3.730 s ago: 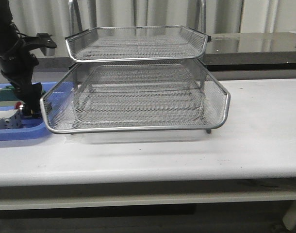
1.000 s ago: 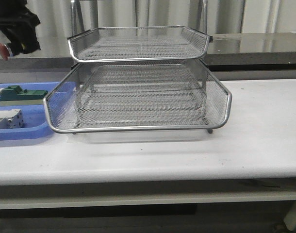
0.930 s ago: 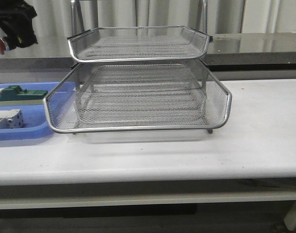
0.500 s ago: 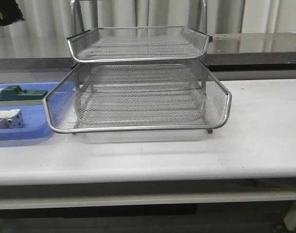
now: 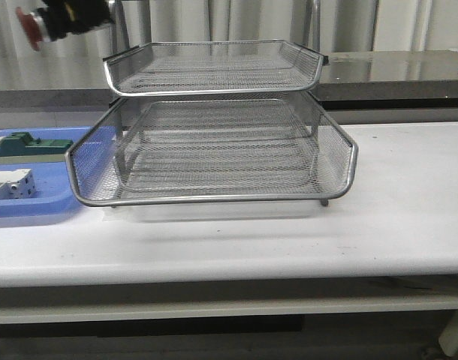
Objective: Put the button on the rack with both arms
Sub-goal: 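Carry the red button over the pulled-out tray and lower it, then open the left gripper and lift it away from the button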
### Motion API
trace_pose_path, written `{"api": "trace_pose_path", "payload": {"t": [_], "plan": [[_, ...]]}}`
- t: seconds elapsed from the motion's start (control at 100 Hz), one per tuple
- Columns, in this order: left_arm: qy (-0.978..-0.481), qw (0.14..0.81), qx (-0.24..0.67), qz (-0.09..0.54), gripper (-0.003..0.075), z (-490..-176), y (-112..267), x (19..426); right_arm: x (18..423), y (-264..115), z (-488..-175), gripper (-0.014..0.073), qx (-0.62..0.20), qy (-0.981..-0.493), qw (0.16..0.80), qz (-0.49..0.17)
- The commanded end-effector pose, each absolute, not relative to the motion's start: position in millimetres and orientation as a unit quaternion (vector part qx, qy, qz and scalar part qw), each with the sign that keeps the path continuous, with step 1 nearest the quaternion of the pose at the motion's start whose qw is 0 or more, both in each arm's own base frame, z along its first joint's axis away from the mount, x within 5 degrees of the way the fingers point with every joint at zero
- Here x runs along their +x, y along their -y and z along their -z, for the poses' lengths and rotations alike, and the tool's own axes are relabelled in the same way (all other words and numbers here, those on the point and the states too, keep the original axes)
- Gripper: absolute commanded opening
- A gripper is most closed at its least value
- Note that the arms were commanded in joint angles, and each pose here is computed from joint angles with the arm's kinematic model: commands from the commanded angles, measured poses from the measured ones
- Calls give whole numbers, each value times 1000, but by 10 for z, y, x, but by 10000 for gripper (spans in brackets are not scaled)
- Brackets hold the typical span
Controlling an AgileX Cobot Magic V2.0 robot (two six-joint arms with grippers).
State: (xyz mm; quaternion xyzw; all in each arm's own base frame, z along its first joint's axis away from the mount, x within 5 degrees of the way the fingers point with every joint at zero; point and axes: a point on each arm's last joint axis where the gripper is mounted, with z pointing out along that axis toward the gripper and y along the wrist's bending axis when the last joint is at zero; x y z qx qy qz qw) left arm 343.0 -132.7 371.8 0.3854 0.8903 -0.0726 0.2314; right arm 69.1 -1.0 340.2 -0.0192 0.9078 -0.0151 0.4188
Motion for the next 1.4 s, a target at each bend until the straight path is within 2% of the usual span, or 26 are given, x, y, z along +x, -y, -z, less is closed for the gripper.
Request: {"api": "trace_pose_path", "payload": {"t": [0.0, 0.17, 0.35, 0.62, 0.96, 1.01, 1.08, 1.28, 1.32, 1.39], "plan": [[-864, 261, 419, 95, 4, -3917, 1574, 3241, 717, 15, -3536, -68, -23, -890, 455, 19], [-836, 258, 472, 106, 4, -3752, 2026, 3192, 717, 15, -3536, -68, -23, -890, 455, 19], [-825, 242, 499, 109, 4, -3490, 2314, 3247, 717, 15, -3536, -68, -23, -890, 455, 19], [-827, 219, 507, 105, 4, -3097, 2468, 3445, 717, 15, -3536, -68, -23, -890, 455, 19], [-827, 207, 513, 102, 15, -2948, 2506, 3508, 717, 15, -3536, -68, -23, -890, 455, 19], [-827, 206, 514, 102, 49, -2947, 2506, 3506, 717, 15, -3536, -68, -23, -890, 455, 19], [-827, 204, 514, 102, 137, -2946, 2504, 3503, 717, 15, -3536, -68, -23, -890, 455, 19], [-827, 200, 515, 102, 511, -2943, 2501, 3496, 717, 15, -3536, -68, -23, -890, 455, 19], [-827, 201, 515, 102, 560, -2948, 2501, 3498, 717, 15, -3536, -68, -23, -890, 455, 19], [-828, 198, 515, 102, 599, -2947, 2499, 3493, 717, 15, -3536, -68, -23, -890, 455, 19]]}}
